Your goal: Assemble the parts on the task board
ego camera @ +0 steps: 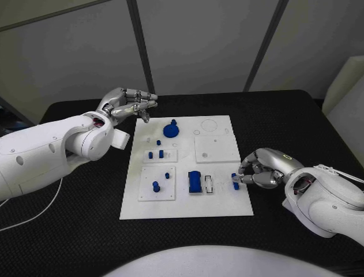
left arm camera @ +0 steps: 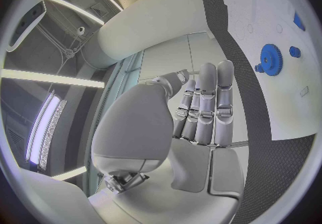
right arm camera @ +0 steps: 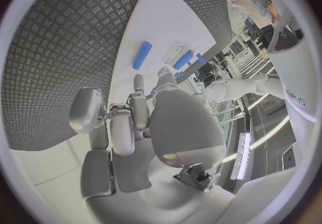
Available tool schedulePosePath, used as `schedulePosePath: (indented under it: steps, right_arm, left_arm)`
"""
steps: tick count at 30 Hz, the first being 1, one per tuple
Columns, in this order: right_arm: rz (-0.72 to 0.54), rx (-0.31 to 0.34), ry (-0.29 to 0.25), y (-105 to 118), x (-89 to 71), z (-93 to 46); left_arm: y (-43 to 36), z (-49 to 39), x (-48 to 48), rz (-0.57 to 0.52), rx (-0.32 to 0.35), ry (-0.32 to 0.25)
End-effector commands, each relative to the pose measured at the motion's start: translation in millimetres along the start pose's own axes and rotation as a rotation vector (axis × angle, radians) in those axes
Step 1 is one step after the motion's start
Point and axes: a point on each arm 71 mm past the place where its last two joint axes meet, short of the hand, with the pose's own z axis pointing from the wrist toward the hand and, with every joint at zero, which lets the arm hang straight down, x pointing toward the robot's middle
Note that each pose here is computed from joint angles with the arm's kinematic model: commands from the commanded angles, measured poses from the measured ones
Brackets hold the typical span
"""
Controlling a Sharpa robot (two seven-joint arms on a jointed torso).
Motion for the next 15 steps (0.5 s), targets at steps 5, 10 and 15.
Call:
schedulePosePath:
  steps: [5,10,15]
  right_arm:
    - [-0.088,0.028,0.066,-2,14.6,1.3]
    - [-0.091,0.035,0.078,-1,24.8,2.7]
    - [-0.092,0.037,0.066,0,29.1,6.2]
  left_arm:
    - [-1.8,-0.3,-0.4,-0.004,0.011,0.003]
    - [-1.9,-0.4,-0.6,-0.004,0.011,0.003]
    - [-1.8,-0.1,-0.3,-0.005,0.012,0.004]
